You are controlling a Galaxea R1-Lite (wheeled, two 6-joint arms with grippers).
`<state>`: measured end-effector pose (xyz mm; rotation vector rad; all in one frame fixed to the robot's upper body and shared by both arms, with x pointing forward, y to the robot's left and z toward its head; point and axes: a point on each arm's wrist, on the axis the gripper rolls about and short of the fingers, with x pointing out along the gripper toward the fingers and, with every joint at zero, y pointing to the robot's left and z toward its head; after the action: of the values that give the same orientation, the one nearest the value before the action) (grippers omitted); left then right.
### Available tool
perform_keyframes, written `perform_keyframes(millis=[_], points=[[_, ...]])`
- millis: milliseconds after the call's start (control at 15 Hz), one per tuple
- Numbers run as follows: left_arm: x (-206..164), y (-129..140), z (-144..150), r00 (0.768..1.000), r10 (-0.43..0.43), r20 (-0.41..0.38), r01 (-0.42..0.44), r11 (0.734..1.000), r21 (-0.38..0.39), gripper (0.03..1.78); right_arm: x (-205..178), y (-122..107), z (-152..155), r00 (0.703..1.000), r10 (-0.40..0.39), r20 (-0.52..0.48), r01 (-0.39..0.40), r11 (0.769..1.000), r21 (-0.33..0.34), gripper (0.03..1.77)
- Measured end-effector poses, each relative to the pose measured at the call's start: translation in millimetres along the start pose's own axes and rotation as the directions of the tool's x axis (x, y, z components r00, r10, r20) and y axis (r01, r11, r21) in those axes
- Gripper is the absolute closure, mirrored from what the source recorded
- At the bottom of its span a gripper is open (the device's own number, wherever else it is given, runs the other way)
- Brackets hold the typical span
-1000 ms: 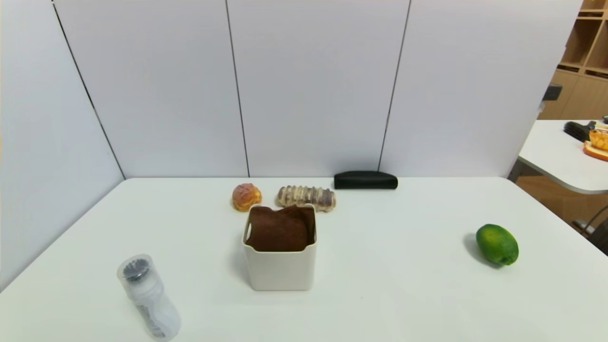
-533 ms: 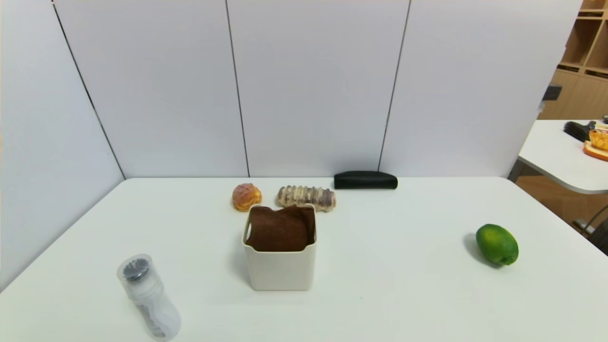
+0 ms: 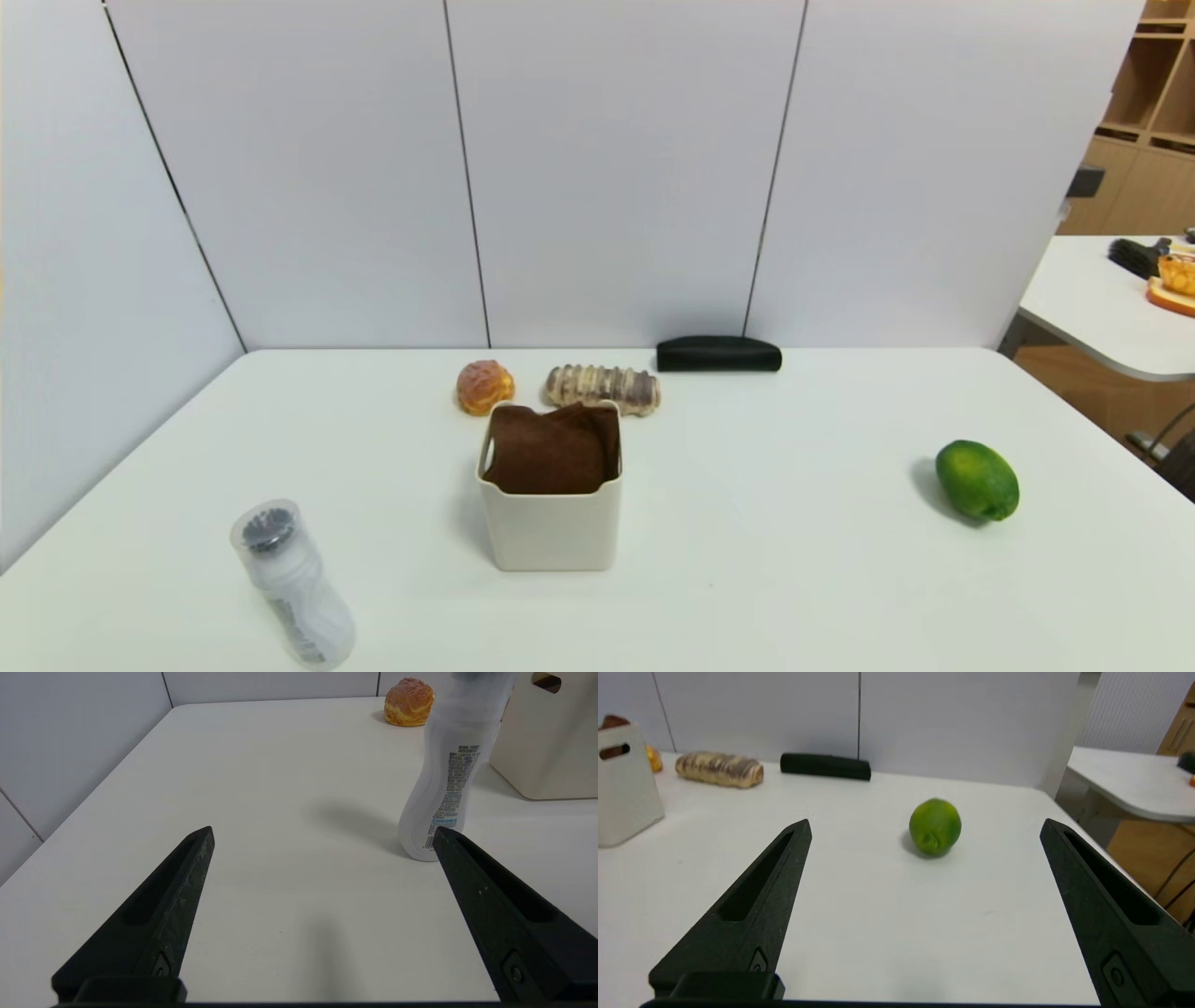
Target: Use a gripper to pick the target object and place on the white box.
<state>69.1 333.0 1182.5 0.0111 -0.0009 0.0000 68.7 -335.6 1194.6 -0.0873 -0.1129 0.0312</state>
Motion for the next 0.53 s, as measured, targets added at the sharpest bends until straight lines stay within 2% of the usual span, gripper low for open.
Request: perform_keyframes(millis=[200,533], points=[[0.0,0.0,0.0,1.0,0.0,0.0,0.0,1.0,0.001,0.12,-1.0,0.8,-12.0,0.994,-0.002,-0.109,0.005,0.999,0.032,0.1],[0.0,0.0,0.0,1.0,0.0,0.0,0.0,1.0,0.001,0.12,-1.0,0.8,-12.1,0.994,-0.005,-0.11,0.009,0.999,0.04,0.1]])
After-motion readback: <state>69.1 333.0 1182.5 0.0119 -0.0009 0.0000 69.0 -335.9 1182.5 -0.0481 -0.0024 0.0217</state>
